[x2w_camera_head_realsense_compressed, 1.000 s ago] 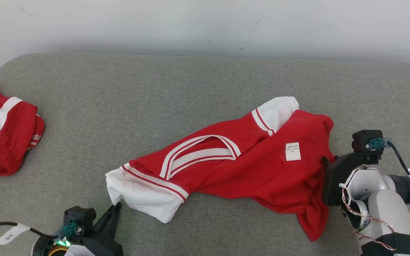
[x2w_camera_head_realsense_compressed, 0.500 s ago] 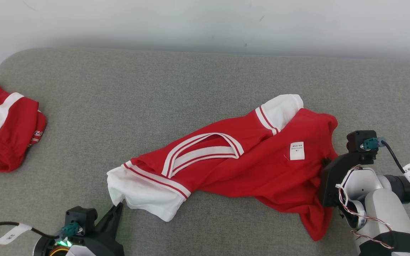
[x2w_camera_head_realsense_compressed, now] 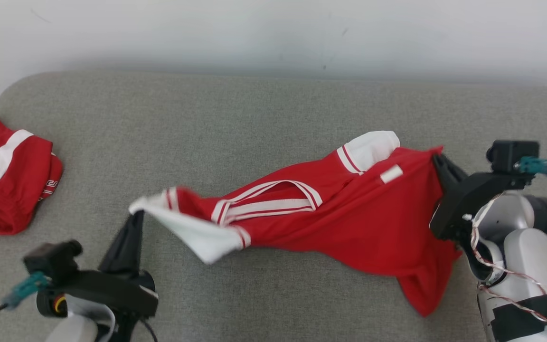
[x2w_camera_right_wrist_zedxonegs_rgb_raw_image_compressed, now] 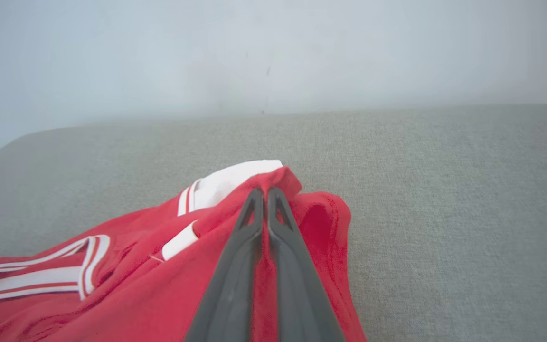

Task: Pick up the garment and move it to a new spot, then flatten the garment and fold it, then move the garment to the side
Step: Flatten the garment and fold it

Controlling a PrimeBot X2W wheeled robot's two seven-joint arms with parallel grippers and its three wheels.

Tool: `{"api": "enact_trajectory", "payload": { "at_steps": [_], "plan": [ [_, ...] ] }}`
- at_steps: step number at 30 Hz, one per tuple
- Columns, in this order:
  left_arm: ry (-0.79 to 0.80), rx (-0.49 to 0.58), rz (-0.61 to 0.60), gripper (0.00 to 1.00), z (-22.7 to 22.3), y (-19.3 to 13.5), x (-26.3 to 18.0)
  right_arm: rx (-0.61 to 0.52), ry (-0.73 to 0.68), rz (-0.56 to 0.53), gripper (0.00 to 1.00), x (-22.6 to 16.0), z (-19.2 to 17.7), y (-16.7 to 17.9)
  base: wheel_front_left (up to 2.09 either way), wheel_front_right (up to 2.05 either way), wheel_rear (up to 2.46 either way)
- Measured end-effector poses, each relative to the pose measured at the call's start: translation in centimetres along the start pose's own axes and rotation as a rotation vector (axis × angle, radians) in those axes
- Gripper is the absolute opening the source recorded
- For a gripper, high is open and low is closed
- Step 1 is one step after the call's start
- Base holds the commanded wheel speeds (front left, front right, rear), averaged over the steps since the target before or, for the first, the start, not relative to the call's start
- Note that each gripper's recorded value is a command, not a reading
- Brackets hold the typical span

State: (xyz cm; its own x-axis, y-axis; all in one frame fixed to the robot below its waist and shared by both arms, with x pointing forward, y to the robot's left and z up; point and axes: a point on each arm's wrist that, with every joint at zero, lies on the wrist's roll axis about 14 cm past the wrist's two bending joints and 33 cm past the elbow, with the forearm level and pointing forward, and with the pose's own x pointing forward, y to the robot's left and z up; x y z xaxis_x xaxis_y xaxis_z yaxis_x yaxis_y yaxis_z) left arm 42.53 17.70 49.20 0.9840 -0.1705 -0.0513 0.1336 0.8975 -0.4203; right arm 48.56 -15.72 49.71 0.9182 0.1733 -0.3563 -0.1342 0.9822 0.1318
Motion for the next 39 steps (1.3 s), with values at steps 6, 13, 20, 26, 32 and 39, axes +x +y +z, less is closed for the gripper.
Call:
{"api": "enact_trajectory", "payload": {
  "at_steps": [6, 13, 20, 26, 32, 39],
  "plan": [
    [-0.230, -0.178, -0.126, 0.00, 7.7, -3.8, 0.7, 0.062, -0.220, 0.102, 0.00, -2.3, 6.5, 1.7, 0.00, 0.00, 0.00],
    [-0.390, -0.298, -0.335, 0.00, 17.4, -9.6, 1.5, -0.022, -0.561, 0.163, 0.00, -6.9, 16.1, 1.8, 0.00, 0.00, 0.00],
    [-0.401, -0.242, -0.458, 0.00, 23.1, -14.2, 3.5, -0.118, -0.758, 0.162, 0.00, -9.2, 22.6, 1.3, 0.00, 0.00, 0.00],
    [-0.381, -0.251, -0.421, 0.00, 25.1, -14.6, 9.0, -0.178, -0.722, 0.150, 0.00, -5.5, 24.9, 1.0, 0.00, 0.00, 0.00],
    [-0.415, -0.290, -0.268, 0.00, 24.3, -11.0, 17.1, -0.220, -0.638, 0.050, 0.00, 1.8, 24.1, -1.7, 0.00, 0.00, 0.00],
    [-0.626, -0.283, -0.300, 0.00, 26.4, -11.4, 22.0, -0.215, -0.791, -0.086, 0.00, 4.9, 27.0, -5.6, 0.00, 0.00, 0.00]
  ]
}}
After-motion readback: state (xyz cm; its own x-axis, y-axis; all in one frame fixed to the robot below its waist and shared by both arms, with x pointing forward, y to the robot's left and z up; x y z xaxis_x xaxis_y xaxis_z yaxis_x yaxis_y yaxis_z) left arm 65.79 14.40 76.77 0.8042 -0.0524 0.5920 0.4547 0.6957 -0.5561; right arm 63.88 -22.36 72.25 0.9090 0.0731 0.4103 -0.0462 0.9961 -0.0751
